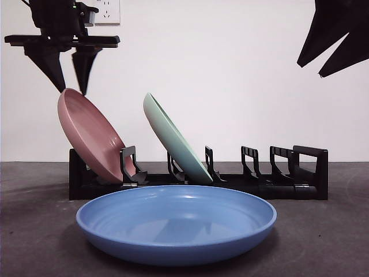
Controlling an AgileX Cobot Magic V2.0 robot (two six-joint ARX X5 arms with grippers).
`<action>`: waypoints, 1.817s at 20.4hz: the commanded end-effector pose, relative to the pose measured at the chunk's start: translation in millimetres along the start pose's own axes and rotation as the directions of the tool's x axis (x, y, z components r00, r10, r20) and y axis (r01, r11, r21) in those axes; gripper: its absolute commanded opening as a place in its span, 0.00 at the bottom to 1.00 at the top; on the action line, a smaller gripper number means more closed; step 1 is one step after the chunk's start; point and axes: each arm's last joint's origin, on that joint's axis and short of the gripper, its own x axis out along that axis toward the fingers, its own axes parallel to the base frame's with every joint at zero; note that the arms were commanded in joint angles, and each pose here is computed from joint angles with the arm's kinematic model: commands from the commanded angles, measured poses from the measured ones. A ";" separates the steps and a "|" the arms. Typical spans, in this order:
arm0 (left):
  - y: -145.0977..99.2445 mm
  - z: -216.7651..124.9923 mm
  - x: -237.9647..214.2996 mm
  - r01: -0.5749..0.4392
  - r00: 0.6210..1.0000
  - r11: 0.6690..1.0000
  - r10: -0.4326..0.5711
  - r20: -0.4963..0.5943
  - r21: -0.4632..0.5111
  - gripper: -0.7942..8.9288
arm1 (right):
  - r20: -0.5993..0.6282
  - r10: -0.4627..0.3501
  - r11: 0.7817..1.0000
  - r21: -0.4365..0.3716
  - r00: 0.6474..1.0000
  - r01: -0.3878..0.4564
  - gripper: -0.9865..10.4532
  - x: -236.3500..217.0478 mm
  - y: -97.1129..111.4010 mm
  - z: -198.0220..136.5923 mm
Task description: Place the plate
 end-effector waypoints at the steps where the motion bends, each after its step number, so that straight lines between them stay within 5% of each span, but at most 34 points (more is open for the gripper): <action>1: -2.6 4.5 0.8 -0.004 1.000 1.000 0.004 0.009 0.020 0.16 | 0.004 0.004 1.000 0.002 1.000 -0.004 0.32 -0.3 1.1 2.6; 4: -2.5 4.4 0.8 -0.005 1.000 1.000 0.005 0.008 0.020 0.09 | 0.003 0.004 1.000 0.002 1.000 -0.004 0.32 -0.3 1.1 2.4; 18: 1.3 9.9 -6.7 -0.138 0.989 0.990 0.136 0.059 0.034 0.09 | -0.001 -0.021 1.000 -0.005 1.000 0.021 0.32 -0.2 0.3 2.3; 37: 20.9 13.2 -91.9 -0.241 0.966 0.966 0.230 0.122 0.091 0.09 | -0.002 -0.031 0.999 -0.013 1.000 0.031 0.32 -0.2 0.0 2.2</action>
